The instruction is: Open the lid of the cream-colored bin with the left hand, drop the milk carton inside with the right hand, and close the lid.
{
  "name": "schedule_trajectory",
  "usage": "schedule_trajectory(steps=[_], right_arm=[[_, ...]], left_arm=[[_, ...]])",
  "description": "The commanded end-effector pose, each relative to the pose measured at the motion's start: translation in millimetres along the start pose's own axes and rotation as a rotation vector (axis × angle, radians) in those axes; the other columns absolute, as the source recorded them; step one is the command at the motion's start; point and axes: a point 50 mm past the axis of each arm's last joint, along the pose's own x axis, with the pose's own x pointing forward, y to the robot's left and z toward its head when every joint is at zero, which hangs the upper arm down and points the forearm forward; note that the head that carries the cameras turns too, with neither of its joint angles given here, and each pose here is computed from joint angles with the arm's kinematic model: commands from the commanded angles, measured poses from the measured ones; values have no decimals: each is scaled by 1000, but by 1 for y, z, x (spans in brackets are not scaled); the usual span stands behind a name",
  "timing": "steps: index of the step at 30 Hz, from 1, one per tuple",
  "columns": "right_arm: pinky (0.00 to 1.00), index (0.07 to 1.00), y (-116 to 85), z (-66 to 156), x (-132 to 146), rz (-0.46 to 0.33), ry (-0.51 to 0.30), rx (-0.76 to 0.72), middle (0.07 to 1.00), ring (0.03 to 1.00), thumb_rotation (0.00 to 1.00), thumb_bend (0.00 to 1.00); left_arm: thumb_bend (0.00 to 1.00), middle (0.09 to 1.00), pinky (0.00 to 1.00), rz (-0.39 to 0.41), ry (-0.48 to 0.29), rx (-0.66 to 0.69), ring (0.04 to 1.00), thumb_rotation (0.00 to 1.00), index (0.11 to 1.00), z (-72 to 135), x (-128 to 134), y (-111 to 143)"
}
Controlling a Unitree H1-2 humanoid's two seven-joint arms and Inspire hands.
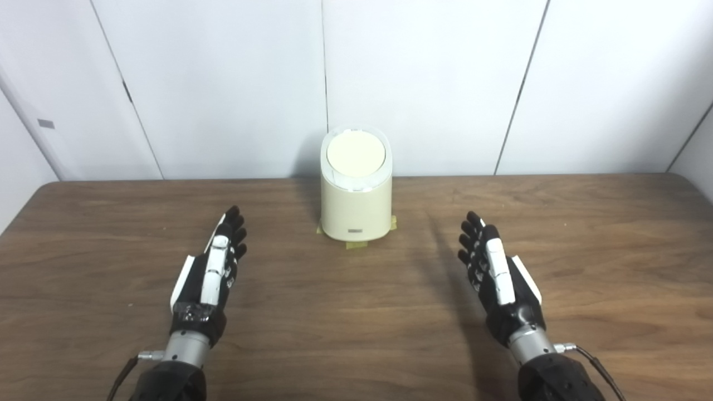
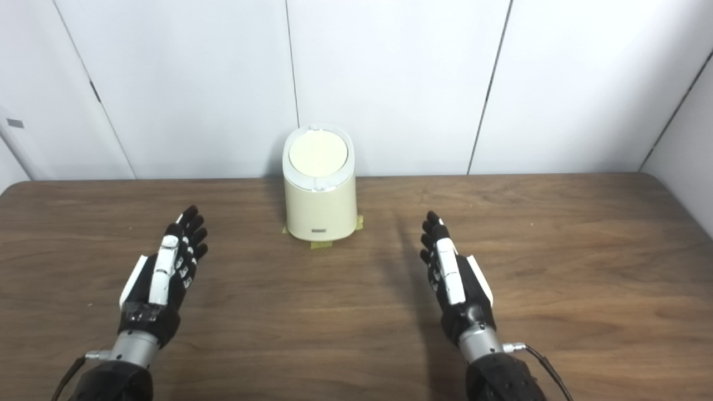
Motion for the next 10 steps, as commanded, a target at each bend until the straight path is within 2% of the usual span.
schedule_trajectory(steps=[1, 10], right_arm=[[1000, 1000, 2, 22, 9, 6, -119, 11, 1000, 1000, 1000, 614], [1000, 1000, -6, 24, 14, -20, -137, 11, 1000, 1000, 1000, 639]], left_arm=[[496, 1000, 1000, -3, -99, 11, 1000, 1000, 1000, 19, 12, -3], [479, 1000, 1000, 15, -103, 29, 1000, 1000, 1000, 19, 20, 3]])
